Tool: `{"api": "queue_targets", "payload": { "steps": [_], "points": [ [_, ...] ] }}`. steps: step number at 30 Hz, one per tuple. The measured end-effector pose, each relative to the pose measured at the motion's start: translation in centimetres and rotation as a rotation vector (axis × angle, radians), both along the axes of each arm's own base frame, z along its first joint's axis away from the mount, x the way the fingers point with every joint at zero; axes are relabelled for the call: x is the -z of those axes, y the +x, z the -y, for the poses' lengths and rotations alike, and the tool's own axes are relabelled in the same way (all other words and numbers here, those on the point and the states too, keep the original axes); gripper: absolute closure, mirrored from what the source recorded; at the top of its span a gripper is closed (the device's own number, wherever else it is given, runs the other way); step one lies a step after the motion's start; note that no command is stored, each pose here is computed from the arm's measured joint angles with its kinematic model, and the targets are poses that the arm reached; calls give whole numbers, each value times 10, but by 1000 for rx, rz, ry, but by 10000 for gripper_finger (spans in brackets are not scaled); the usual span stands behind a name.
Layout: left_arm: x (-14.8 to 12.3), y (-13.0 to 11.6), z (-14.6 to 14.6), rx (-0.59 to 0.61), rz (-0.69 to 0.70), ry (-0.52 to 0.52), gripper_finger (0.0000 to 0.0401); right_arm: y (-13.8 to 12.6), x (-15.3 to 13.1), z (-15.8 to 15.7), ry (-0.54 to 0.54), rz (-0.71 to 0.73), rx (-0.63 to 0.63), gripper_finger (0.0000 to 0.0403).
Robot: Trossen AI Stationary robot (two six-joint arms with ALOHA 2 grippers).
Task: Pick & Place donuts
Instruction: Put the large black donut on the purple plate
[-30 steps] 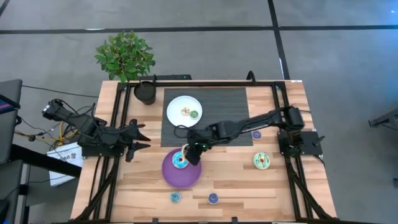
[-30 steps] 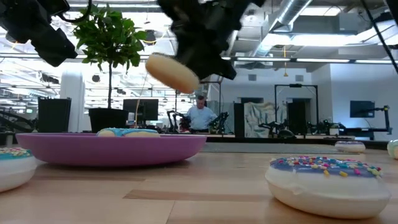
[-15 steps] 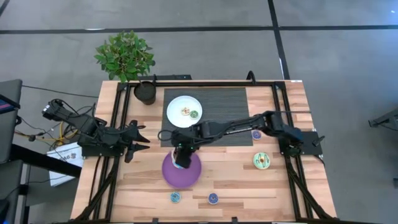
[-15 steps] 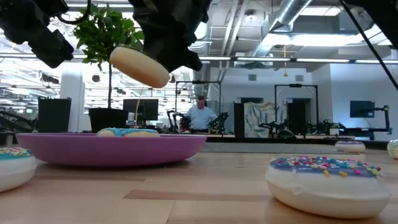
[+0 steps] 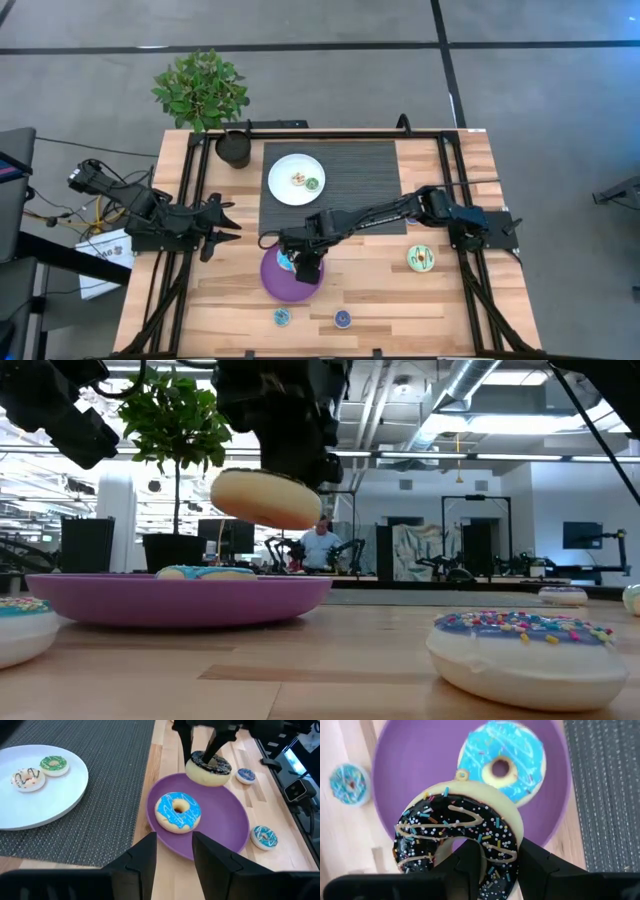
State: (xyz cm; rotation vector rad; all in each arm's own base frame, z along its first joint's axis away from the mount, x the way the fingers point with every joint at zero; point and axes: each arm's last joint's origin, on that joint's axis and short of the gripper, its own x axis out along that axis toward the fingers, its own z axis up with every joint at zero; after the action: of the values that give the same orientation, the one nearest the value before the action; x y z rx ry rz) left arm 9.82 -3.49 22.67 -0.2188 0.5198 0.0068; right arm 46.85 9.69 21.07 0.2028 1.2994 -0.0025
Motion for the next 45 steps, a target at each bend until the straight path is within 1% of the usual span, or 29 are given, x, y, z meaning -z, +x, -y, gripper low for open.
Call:
{"api": "queue_targets", "payload": {
  "steps": [9,17,23,27,34,38,41,45],
  "points": [
    [0,0,0,1,-1,-1,285,0,2,-3,48,-14,163,308],
    [2,-1,0,1,-22,8,285,0,4,1,61,-22,212,308],
    [3,-2,-1,2,-40,16,285,5,8,-4,123,18,354,308],
    [4,-2,-1,2,-45,18,285,1,15,-10,134,-10,422,308],
    [4,-2,-1,2,-44,18,285,-5,30,-19,141,-54,478,308],
    [4,-2,-1,2,-44,19,285,-7,38,-25,147,-48,470,308],
    [4,-2,-1,2,-44,18,285,-8,41,-24,146,-57,496,308],
    [4,-2,-1,2,-44,19,285,-8,41,-24,153,-62,487,308]
  ]
}}
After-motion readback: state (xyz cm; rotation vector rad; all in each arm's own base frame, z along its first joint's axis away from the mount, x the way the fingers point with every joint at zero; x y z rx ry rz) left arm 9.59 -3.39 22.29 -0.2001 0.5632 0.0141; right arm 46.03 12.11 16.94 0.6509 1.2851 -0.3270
